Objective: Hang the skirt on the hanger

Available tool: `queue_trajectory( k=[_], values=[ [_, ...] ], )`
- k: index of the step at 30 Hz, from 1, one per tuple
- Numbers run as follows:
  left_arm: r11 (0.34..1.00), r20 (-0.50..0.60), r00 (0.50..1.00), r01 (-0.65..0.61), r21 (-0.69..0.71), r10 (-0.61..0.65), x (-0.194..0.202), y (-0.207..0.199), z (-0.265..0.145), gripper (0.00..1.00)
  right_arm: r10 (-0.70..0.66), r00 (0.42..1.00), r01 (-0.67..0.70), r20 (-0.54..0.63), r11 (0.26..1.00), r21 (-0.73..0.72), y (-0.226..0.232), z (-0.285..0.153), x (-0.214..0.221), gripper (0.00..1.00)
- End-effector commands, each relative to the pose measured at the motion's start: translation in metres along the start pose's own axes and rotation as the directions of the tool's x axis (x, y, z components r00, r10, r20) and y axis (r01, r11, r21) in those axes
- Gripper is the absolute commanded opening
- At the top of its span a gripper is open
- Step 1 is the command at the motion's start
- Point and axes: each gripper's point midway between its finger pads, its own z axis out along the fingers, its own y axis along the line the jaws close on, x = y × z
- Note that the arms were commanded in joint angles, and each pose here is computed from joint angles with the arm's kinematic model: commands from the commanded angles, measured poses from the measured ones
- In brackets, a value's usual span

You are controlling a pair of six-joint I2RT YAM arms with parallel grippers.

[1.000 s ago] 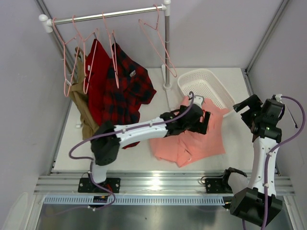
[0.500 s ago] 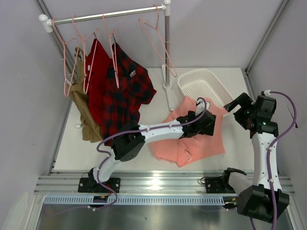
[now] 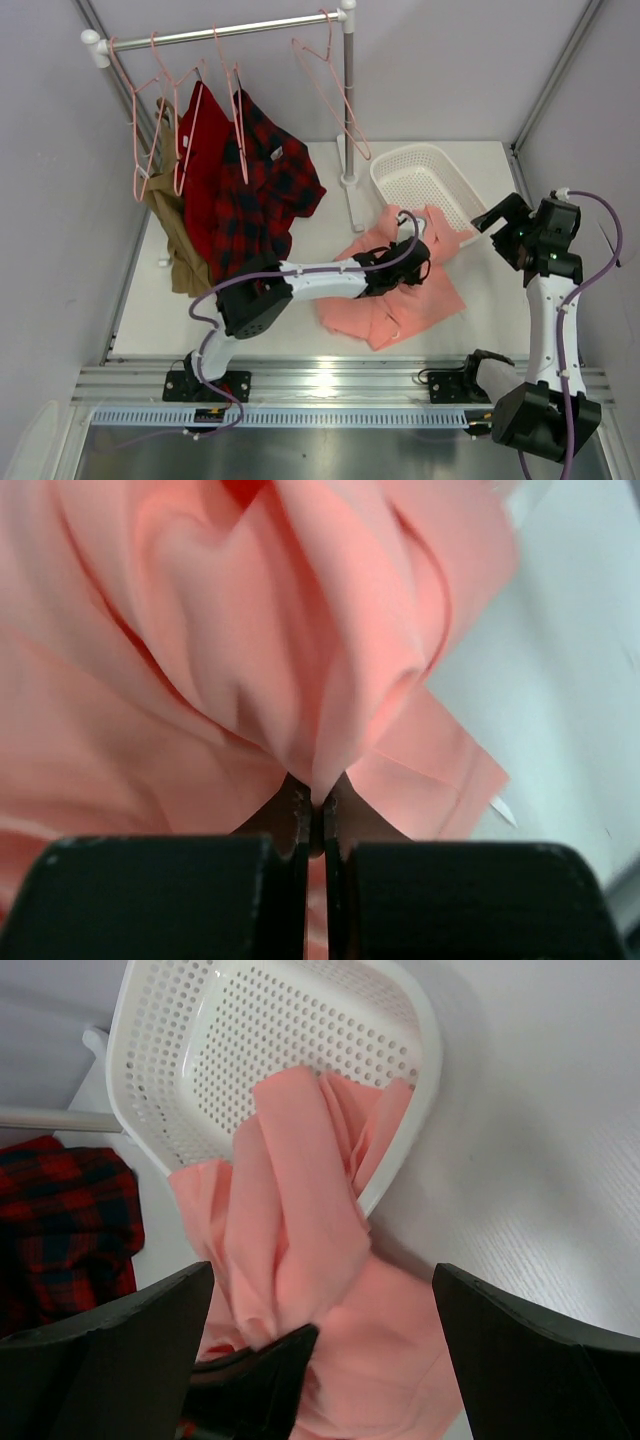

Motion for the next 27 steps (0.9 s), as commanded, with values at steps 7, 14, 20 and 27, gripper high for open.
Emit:
queue_trajectory(
  k=[7,14,20,27],
  values=[
    [0.978,0.292,0.955,-0.008,0.209,-0.055,-0.136,0.001,-0.156,0.0,-0.01,0.995,0.013,0.098,0.999,-0.03,0.012,0.008,-0.024,0.99],
    [0.998,0.21,0.977,0.033,0.061,-0.045,-0.089,0.083,-0.188,0.0,-0.039,0.997,0.037,0.063,0.999,0.037,0.009,0.046,-0.001,0.94],
    [0.994,0.174,0.981,0.095,-0.059,-0.084,-0.053,0.15,-0.206,0.0,-0.052,0.998,0.048,0.026,0.99,0.134,-0.006,0.094,0.02,0.89],
    [0.993,0.08,0.994,0.077,-0.089,-0.069,-0.013,0.169,-0.195,0.0,-0.039,0.999,0.03,0.034,0.974,0.226,-0.023,0.13,0.018,0.64]
  ],
)
